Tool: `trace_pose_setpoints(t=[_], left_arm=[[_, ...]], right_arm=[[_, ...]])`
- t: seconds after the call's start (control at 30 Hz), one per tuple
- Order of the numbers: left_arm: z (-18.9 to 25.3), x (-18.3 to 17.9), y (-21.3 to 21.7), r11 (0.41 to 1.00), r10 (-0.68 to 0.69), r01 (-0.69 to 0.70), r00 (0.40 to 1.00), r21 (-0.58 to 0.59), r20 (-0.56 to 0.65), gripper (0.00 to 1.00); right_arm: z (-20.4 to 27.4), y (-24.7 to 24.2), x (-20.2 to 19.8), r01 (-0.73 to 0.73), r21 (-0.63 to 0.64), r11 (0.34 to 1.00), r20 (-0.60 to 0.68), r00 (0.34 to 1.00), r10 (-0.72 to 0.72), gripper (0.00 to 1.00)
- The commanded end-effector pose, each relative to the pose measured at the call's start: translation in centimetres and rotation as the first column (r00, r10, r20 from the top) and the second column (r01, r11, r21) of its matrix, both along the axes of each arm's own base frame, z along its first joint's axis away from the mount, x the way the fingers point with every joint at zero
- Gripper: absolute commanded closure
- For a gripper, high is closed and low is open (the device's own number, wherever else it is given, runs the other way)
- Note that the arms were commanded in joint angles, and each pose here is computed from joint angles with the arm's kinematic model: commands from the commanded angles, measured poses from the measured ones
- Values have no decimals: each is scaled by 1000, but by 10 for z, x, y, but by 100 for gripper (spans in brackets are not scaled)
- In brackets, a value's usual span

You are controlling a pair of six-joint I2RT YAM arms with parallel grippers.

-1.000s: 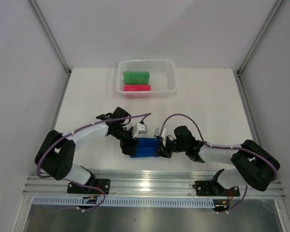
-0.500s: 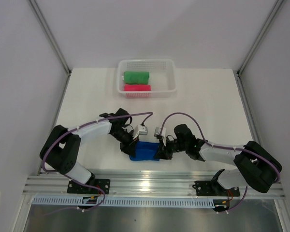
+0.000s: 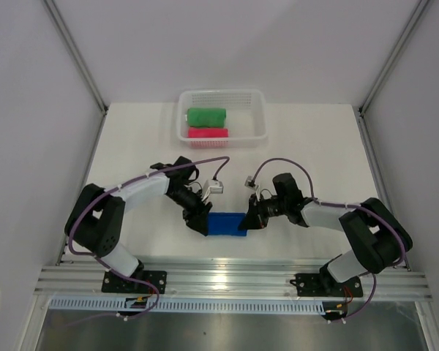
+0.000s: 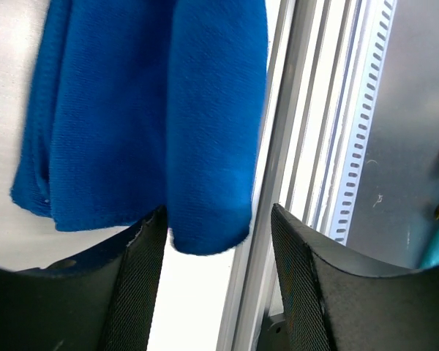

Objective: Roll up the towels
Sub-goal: Roll the towel

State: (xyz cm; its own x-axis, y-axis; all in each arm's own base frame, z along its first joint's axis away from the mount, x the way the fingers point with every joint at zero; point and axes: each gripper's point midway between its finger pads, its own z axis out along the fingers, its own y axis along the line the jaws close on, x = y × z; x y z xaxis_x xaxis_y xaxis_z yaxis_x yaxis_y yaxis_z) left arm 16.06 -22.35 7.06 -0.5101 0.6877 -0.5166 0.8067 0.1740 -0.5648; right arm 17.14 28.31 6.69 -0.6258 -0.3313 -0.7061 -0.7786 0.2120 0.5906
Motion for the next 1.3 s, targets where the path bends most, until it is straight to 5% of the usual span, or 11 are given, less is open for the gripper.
trace_pose_setpoints(t=[0.0, 0.2, 0.33, 0.43, 0.57, 0.7, 0.9, 1.13, 1.27], left_arm=[[16, 8, -10, 997, -18, 19, 1000, -78, 15, 38], [11, 18, -16, 997, 12, -14, 999, -70, -32, 42], [11, 23, -19, 997, 44, -48, 997, -57, -65, 88], [11, 12, -11, 998, 42, -46, 994, -36, -105, 99], [11, -3, -1, 998, 43, -47, 989, -30, -142, 99], [6, 5, -1, 996, 88, -91, 985, -10, -146, 91], [-7, 42, -5, 983, 181, -171, 968, 73, -172, 98], [-10, 55, -11, 977, 208, -188, 950, 105, -234, 99], [-7, 57, -13, 977, 212, -193, 938, 95, -275, 99]], right_arm=[[21, 6, 13, 4, 91, 996, -44, 999, 0, 100], [21, 10, 20, -3, 118, 993, -96, 995, 14, 100], [19, 9, 18, -5, 103, 995, -121, 993, 17, 100], [22, 7, 4, -29, 79, 996, -152, 988, 40, 100], [23, 10, -27, -86, 53, 995, -177, 980, 94, 100], [19, 10, -17, -31, 42, 999, -187, 982, 39, 98], [3, 9, 28, 81, -73, 994, -137, 986, -90, 61], [12, -9, 48, 183, -128, 975, -84, 977, -195, 52], [33, -32, 60, 278, -182, 943, 127, 958, -258, 45]])
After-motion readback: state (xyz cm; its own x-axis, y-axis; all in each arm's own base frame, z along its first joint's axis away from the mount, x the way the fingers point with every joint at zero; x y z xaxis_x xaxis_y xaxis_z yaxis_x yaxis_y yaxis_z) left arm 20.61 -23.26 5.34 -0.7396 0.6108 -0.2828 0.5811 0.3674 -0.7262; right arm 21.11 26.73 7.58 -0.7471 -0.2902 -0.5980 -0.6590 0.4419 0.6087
